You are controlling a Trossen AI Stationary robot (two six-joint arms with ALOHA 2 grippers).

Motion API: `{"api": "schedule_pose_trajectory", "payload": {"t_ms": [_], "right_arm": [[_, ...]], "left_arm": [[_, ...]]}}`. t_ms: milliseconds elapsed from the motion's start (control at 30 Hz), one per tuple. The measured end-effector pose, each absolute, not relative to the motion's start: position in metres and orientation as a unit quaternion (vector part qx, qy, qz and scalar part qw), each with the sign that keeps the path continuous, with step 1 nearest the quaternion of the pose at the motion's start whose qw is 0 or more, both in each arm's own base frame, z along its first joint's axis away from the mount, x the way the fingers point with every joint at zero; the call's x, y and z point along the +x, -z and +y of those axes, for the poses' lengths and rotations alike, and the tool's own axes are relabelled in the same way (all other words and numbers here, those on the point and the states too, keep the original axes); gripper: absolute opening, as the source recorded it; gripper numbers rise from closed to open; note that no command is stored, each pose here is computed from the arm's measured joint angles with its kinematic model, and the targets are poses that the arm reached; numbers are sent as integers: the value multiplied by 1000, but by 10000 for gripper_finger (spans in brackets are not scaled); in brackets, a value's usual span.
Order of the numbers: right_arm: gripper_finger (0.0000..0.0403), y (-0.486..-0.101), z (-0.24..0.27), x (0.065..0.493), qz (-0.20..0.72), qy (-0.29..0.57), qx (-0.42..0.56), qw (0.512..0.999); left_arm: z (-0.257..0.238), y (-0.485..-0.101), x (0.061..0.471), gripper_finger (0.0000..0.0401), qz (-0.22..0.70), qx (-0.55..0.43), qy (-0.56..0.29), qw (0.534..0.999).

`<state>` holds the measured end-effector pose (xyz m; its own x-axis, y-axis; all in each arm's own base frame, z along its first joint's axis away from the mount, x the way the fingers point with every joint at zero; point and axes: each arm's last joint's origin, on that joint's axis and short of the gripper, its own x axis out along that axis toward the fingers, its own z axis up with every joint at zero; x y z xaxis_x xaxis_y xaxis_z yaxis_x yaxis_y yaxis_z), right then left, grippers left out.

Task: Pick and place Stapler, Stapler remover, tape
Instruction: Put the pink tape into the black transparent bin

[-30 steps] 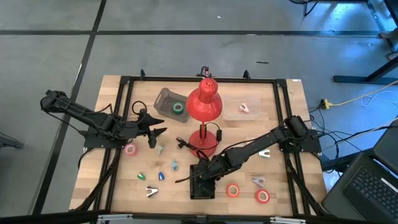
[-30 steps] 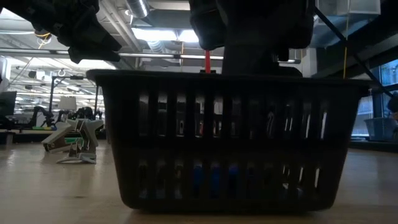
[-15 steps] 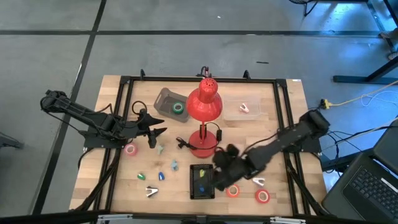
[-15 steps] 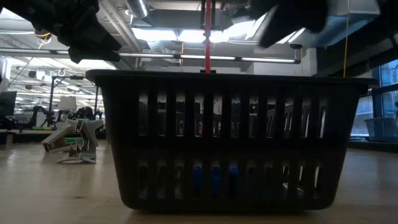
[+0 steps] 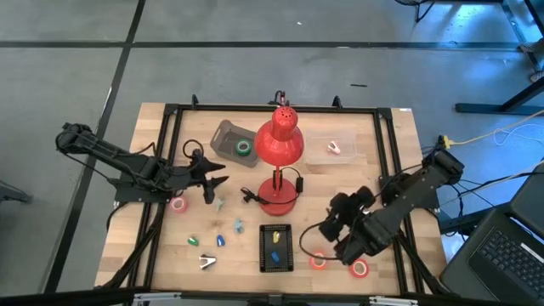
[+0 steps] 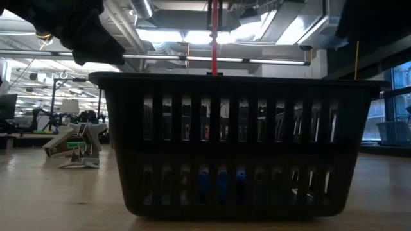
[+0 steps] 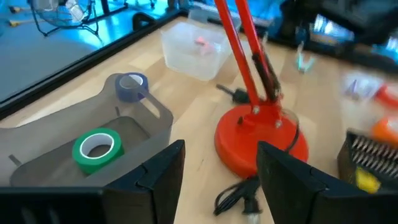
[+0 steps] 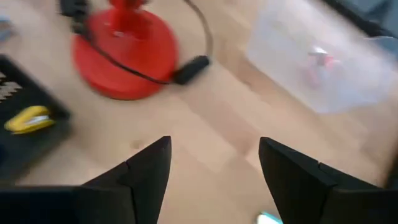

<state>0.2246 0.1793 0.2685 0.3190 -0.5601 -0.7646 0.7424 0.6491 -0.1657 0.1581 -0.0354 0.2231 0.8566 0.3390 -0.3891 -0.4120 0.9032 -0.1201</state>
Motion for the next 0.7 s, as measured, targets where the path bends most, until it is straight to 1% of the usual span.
{"api": "schedule_pose_trajectory", "payload": {"t_ms": [67,133,233,300,367,433,567,700], "right_arm": [[246,-265,175,220,426,425,90,793],[246,-260,168,217,434,446,78,779],[246,-259,153,221,444,462,80,764],[246,-260,144,223,452,468,80,755],[246,-259,138,224,463,471,84,746],[246,-260,134,222,469,472,88,741],[246,-258,132,216,482,474,97,730],[246,-253,138,205,493,474,110,721]], "left_arm": [[-36,-229,160,191,183,-105,-173,962],[-36,-237,162,191,184,-133,-136,964],[-35,-255,166,188,178,-158,-90,967],[-32,-266,165,184,195,-155,-89,965],[-28,-275,161,180,239,-140,-108,955],[-24,-285,156,177,288,-133,-136,938],[-19,-291,143,170,404,-153,-189,882],[-20,-282,135,163,506,-183,-204,818]]}}
